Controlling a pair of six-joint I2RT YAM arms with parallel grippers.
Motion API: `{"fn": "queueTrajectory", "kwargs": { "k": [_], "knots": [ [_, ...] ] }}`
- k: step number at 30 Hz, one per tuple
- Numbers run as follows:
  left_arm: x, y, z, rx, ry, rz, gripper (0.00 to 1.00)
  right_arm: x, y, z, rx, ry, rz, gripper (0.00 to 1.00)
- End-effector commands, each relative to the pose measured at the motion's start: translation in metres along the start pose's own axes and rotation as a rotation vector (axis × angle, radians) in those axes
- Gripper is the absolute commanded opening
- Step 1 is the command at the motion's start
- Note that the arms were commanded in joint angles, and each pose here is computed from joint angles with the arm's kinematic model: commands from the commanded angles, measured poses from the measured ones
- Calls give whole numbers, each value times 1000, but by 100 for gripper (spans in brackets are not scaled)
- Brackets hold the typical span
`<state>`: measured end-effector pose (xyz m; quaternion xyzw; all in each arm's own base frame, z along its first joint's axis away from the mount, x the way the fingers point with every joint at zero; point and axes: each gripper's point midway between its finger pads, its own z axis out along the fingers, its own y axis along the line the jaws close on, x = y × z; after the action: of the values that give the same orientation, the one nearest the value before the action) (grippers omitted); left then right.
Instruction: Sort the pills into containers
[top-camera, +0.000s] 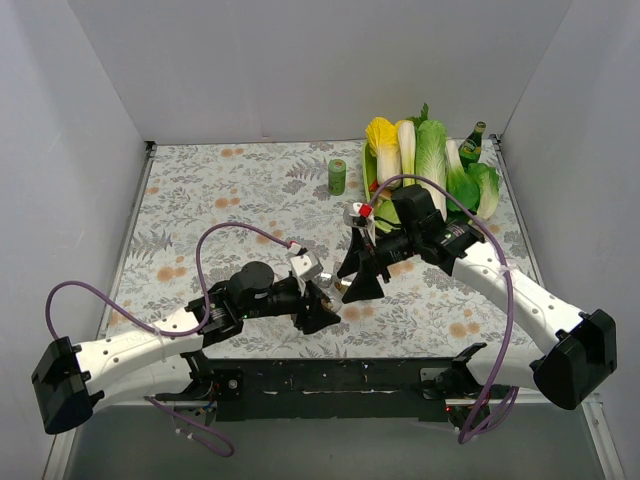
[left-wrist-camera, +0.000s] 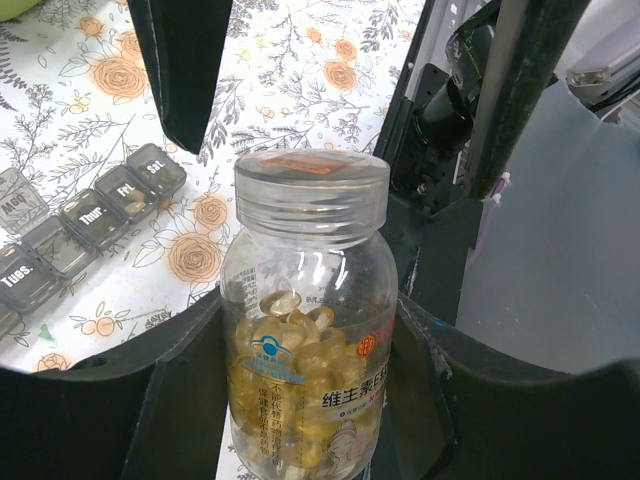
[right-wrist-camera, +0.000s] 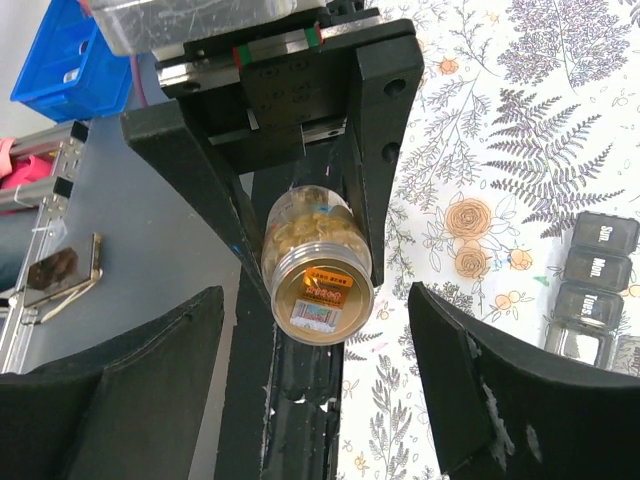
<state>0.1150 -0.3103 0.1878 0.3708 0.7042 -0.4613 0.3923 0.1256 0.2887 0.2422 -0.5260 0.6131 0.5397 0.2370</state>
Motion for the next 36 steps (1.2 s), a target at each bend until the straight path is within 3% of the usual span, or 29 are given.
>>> {"fn": "queueTrajectory", "kwargs": {
  "k": [1, 12, 15, 19, 22, 24, 27, 28, 29, 30, 33, 36],
  "knots": [
    [-12, 4, 2, -24, -45, 14, 0, -4, -2, 5, 4, -22, 37, 78],
    [-17, 6, 4, -32, -55, 20, 0, -2, -5, 11, 5, -1, 42, 62],
    [-16, 7, 4, -35, -51, 22, 0, -2, 0, 12, -20, 0, 31, 50],
    [-15, 6, 2, -32, -48, 25, 0, -5, 13, 11, -98, -9, -37, 17],
    [-13, 3, -1, -20, -43, 32, 0, -8, 23, 9, -160, -18, -134, 8],
    [-11, 0, -2, -2, -38, 34, 0, -8, 34, 7, -209, -16, -186, 6],
    [-11, -7, -5, 32, -37, 42, 0, -13, 44, 6, -252, -25, -472, 6],
    [-11, -9, -6, 42, -36, 48, 0, -3, 53, 5, -276, 13, -488, 6],
    [-12, -10, -7, 46, -36, 51, 0, -4, 49, 6, -280, 10, -670, 7],
    [-10, -11, -7, 53, -30, 52, 0, -2, 46, 6, -269, 37, -721, 8],
    [-12, -14, -8, 66, -25, 54, 0, -1, 36, 8, -258, 75, -825, 10],
    [-13, -14, -9, 65, -28, 55, 0, -1, 31, 9, -250, 94, -803, 18]
  ]
}}
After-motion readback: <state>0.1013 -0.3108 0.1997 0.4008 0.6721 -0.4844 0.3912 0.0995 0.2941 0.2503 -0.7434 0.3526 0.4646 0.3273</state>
